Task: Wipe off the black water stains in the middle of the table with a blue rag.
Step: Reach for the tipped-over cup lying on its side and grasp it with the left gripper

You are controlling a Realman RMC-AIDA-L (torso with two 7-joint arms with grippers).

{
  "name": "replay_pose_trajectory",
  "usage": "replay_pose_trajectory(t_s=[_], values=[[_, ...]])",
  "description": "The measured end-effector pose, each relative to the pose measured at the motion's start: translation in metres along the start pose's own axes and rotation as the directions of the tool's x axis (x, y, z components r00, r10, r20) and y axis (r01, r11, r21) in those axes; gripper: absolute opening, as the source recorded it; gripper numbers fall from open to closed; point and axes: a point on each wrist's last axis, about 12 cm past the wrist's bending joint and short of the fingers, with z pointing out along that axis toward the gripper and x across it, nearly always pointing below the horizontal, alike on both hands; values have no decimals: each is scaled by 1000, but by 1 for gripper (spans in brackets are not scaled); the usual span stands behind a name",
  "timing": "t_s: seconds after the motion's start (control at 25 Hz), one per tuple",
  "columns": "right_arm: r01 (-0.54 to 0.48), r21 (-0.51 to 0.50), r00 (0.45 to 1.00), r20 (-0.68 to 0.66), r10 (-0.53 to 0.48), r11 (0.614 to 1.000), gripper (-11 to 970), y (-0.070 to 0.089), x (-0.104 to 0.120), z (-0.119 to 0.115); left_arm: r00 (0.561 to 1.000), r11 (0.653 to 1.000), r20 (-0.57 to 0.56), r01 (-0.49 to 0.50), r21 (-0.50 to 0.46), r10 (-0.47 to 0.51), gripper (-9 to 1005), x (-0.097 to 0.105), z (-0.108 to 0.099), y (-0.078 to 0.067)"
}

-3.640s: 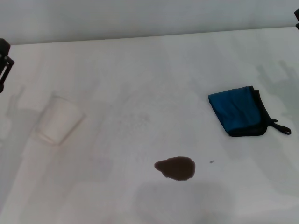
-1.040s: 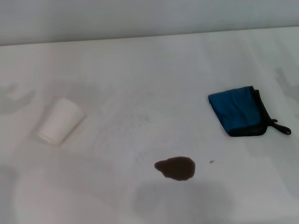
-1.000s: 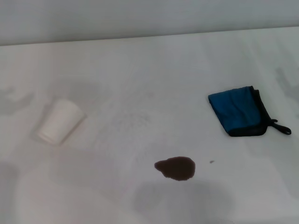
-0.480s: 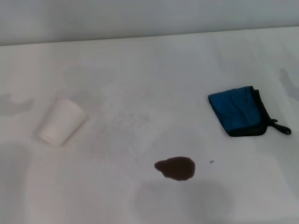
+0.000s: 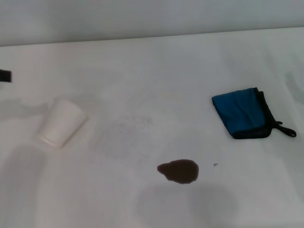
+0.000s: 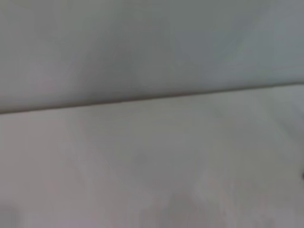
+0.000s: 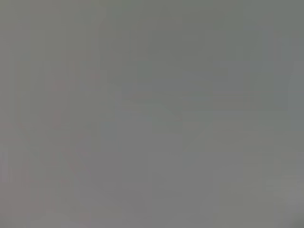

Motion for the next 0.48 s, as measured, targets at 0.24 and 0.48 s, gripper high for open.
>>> replay_pose_trajectory(t_s=[0.24,0.48], values=[[15,6,1000,13,-15,1000,857,-4,-5,-1,992,998,-104,-70,-6,69,876,-6,37,-12],[14,30,1000,11,-15,999,857,-7,-5,-2,984,995,-148,-98,8,98,876,-8,58,-22]])
